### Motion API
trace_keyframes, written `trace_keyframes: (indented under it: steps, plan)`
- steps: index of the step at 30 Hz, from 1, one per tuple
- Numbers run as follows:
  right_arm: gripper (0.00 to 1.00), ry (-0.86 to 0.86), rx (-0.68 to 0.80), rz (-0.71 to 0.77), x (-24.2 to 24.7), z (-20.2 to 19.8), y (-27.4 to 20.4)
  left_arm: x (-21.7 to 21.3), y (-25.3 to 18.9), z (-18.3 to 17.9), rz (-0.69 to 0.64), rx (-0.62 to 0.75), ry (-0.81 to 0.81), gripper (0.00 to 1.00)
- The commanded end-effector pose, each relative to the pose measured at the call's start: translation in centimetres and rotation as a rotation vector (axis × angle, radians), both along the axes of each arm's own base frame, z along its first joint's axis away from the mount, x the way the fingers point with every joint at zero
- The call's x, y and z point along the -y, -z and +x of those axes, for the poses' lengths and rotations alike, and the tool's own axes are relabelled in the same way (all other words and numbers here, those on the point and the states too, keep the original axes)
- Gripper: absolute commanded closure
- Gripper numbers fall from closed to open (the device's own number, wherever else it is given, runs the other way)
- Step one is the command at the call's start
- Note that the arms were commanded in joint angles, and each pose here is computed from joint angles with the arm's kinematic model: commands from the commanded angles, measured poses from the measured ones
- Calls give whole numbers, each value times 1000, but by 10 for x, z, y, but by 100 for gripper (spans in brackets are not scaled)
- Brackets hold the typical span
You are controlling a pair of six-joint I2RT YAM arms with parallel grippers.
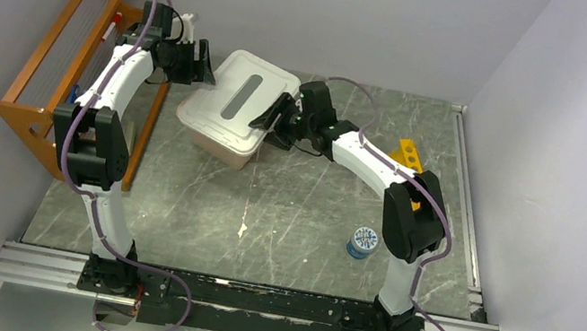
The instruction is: Organize the chemistry lab equipment
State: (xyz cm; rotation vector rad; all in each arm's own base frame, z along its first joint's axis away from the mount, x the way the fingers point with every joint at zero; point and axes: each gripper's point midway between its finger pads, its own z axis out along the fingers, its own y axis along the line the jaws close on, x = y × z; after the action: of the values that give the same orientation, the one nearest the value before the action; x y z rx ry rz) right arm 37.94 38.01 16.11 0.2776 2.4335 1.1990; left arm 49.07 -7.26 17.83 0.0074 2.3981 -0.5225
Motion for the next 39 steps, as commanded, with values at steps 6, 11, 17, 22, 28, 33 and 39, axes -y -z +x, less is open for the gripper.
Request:
trace_keyframes:
  steps: [6, 11, 17, 22, 28, 33, 39]
  plan:
    - [39, 12, -29, 118, -16, -3, -8, -7, 23, 9, 8, 1, -58, 44]
    - [36, -10, 12, 80, -14, -4, -11, -17, 23, 13, 49, 17, -97, 49]
    - [33, 20, 63, 14, -2, 2, -14, -21, 36, 12, 75, -21, -107, 51]
    - [34, 32, 128, -69, 8, 10, -18, -21, 36, 13, 80, -19, -101, 48]
    - [42, 20, 198, -223, 13, 37, -5, -15, 25, 22, 45, -8, -81, 42]
    - [48, 77, 150, -305, 22, 51, 22, -7, 33, 25, 50, -25, -54, 42]
    - [50, 186, 68, -398, 44, 52, 49, -4, 47, 30, 121, -57, -59, 40]
